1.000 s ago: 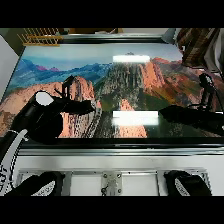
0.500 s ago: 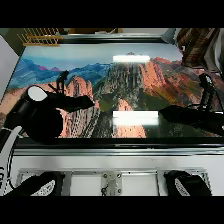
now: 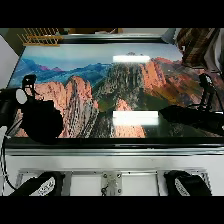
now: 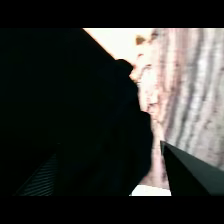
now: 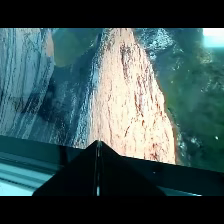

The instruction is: Fold the clothes and pants, and hang the long-sleeved shirts on hangers.

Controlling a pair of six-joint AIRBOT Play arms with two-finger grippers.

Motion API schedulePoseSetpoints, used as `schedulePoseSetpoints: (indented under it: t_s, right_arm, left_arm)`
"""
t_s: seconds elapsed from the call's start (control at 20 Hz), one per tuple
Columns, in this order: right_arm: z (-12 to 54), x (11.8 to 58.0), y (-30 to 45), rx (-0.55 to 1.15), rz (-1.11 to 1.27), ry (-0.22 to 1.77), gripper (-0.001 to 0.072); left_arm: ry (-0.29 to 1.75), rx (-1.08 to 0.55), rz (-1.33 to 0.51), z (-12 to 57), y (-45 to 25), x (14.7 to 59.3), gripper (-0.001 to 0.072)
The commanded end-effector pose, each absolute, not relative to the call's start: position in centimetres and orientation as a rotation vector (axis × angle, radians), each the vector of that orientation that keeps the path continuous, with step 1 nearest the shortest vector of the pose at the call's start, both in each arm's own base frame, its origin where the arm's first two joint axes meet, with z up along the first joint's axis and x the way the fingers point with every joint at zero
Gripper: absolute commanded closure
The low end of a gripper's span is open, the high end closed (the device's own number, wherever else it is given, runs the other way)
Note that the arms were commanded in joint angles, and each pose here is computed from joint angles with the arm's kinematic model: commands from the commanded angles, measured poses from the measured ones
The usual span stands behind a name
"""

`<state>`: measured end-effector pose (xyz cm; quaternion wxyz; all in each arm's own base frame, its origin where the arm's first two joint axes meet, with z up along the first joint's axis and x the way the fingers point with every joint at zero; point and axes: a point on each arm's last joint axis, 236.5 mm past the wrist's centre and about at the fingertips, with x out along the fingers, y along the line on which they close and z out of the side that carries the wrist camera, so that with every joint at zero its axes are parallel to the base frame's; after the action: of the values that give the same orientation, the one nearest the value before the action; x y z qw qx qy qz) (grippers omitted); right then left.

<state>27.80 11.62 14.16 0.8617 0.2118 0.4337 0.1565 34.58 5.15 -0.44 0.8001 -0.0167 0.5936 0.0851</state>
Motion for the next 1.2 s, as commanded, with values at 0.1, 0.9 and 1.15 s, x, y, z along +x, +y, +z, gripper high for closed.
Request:
schedulePoseSetpoints:
  t_s: [0.1, 0.9, 1.15]
  right_arm:
    - [14.1, 27.8, 11.6, 0.444, 0.329, 0.912, 0.07]
    - [21.7, 32.7, 10.1, 0.319, 0.336, 0.543, 0.0701]
    - [23.2, 33.1, 9.9, 0.323, 0.332, 0.493, 0.0701]
  left_arm:
    - [1.379, 0.016, 0.244, -6.9, 7.4, 33.3, -0.0003]
    - [0.863, 0.146, -0.51, 12.7, -21.4, 32.7, 0.0697]
    - [0.695, 0.168, -0.725, 16.0, -29.1, 29.1, 0.0697]
